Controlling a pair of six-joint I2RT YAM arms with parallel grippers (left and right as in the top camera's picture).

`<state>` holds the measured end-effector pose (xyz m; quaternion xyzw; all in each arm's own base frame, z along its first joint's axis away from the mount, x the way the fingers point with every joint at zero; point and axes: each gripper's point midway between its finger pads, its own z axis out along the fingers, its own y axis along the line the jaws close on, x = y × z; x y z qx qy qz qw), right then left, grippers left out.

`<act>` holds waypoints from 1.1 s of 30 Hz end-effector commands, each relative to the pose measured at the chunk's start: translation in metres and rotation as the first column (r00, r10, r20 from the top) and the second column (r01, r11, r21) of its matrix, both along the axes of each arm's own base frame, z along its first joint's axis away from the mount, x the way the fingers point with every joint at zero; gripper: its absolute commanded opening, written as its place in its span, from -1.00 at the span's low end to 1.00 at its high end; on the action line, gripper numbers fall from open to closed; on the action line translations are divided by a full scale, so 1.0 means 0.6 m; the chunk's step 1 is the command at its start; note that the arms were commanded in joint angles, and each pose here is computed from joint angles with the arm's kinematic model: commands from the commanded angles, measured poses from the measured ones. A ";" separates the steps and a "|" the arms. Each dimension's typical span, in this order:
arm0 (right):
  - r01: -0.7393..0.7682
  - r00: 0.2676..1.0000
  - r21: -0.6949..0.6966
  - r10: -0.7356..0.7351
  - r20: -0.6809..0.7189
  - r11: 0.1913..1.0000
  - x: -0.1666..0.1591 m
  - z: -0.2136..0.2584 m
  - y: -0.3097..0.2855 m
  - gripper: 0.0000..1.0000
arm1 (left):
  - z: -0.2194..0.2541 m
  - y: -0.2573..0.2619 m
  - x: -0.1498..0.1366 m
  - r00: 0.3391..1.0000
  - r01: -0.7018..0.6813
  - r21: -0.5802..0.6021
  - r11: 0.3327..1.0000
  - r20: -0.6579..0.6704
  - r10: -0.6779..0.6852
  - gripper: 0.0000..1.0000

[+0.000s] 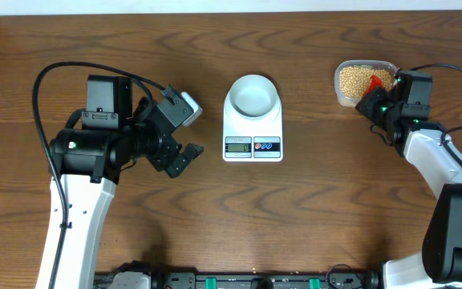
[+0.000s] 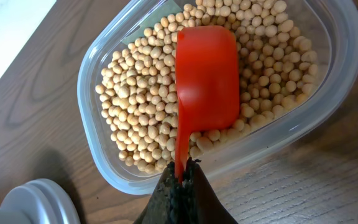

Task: Scoop item into bowl and weigh 50g on scale

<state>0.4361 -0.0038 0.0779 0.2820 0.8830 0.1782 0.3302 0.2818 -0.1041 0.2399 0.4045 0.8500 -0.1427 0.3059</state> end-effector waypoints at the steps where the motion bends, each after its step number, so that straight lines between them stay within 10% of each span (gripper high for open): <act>1: -0.037 0.999 0.061 0.039 -0.035 0.997 -0.007 -0.014 0.024 -0.98 | 0.015 -0.002 0.000 1.000 0.012 -0.012 1.000 0.026 -0.011 0.96; 33: -0.011 0.999 0.229 0.022 -0.047 0.973 -0.012 -0.005 0.031 -0.98 | 0.015 -0.002 0.000 1.000 0.012 -0.012 1.000 0.025 -0.011 0.96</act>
